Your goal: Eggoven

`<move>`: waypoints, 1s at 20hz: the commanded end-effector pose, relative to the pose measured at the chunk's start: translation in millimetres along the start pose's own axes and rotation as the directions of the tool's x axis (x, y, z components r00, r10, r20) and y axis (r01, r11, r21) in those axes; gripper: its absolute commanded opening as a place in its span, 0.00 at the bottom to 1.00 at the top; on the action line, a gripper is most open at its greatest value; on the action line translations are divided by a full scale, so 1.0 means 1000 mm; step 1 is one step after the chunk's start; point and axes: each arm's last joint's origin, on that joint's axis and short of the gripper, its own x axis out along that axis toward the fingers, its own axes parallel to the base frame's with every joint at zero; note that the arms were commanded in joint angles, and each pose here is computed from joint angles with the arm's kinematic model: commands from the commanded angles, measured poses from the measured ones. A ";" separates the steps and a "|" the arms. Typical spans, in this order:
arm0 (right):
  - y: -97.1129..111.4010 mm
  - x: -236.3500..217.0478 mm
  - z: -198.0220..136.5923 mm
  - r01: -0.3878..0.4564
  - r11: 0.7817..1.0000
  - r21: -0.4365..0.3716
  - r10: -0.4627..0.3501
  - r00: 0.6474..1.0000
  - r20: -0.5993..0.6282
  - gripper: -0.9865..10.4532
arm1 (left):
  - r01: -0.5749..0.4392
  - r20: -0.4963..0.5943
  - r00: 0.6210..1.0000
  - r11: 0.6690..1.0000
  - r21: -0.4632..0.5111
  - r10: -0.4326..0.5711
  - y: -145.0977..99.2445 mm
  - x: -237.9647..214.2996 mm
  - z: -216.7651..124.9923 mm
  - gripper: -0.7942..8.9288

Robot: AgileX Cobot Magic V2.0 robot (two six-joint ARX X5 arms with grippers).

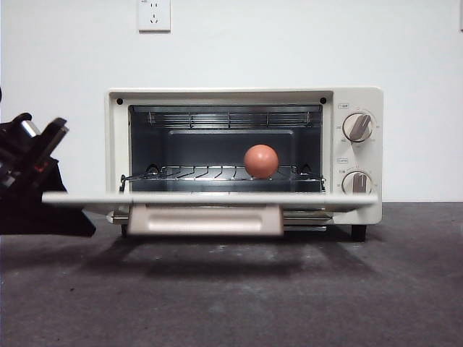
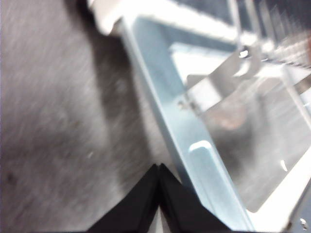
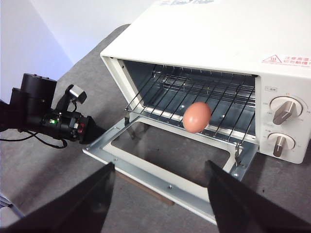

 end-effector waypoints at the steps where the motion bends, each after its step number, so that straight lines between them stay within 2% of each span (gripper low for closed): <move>1: 0.003 -0.001 0.004 -0.012 1.000 -0.004 0.012 1.000 0.012 0.35 | 0.067 0.047 0.997 0.998 -0.013 -0.066 0.000 -0.002 0.010 0.09; 5: 0.003 -0.001 0.004 -0.012 1.000 0.001 0.012 1.000 0.012 0.35 | 0.107 0.156 0.983 0.994 -0.027 -0.101 -0.001 -0.009 0.024 0.09; 11: 0.003 -0.001 0.004 -0.011 1.000 0.008 0.011 1.000 0.012 0.35 | 0.199 0.341 0.918 0.979 0.047 -0.203 -0.015 -0.017 0.048 0.09; 15: 0.003 -0.001 0.004 -0.011 1.000 0.007 0.010 1.000 0.012 0.35 | 0.227 0.356 0.908 0.974 0.030 -0.222 -0.018 -0.019 0.051 0.09; 20: 0.003 -0.001 0.004 -0.010 1.000 0.007 0.010 1.000 0.012 0.35 | 0.246 0.360 0.898 0.967 0.071 -0.255 -0.034 -0.028 0.052 0.09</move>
